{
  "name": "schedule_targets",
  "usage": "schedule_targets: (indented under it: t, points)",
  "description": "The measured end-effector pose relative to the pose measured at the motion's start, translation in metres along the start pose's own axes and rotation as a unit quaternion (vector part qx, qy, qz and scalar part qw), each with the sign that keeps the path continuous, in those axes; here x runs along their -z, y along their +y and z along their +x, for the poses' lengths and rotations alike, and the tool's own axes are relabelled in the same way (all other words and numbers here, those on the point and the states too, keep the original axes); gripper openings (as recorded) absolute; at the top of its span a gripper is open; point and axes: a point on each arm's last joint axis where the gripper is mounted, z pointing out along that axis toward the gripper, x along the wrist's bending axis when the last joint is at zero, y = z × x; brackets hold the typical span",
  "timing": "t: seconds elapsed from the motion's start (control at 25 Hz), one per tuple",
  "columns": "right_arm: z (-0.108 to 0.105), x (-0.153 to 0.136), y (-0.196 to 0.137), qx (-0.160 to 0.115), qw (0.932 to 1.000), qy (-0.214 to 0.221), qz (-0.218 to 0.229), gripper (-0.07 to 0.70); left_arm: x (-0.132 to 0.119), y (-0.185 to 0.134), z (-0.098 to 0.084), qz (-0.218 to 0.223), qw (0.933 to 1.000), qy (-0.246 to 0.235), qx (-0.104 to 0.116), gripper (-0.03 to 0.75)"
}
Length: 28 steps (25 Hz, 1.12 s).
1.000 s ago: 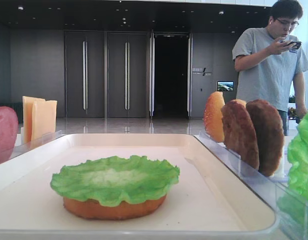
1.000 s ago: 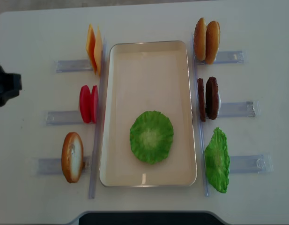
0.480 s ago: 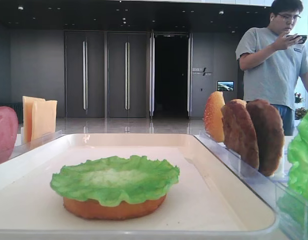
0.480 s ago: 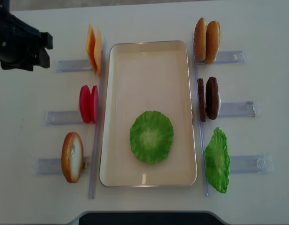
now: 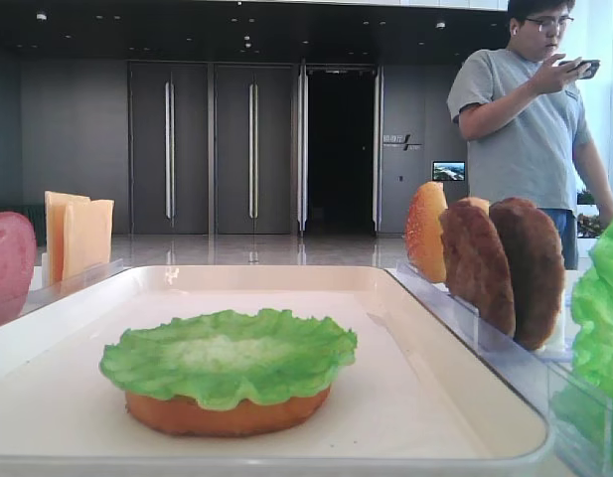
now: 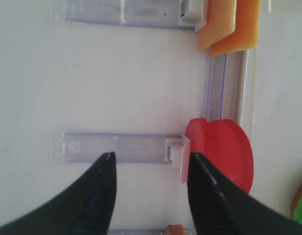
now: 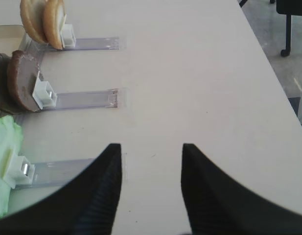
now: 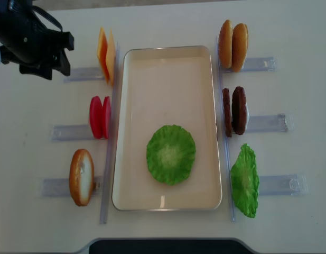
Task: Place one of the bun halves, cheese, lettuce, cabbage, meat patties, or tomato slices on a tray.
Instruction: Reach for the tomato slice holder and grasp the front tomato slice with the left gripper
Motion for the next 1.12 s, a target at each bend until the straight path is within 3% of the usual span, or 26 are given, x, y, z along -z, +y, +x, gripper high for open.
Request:
schedule_targets:
  t: [0.28, 0.68, 1.12]
  points:
    - [0.000, 0.000, 0.000, 0.000, 1.0000, 0.000, 0.000, 0.309, -0.001, -0.005, -0.025, 0.003, 0.9992, -0.008, -0.038, 0.368]
    - [0.000, 0.000, 0.000, 0.000, 1.0000, 0.000, 0.000, 0.307, -0.010, -0.021, -0.077, 0.021, 0.9971, -0.030, -0.067, 0.368]
    - [0.000, 0.000, 0.000, 0.000, 1.0000, 0.000, 0.000, 0.307, -0.026, -0.024, -0.084, 0.054, 0.9979, -0.018, -0.032, 0.368]
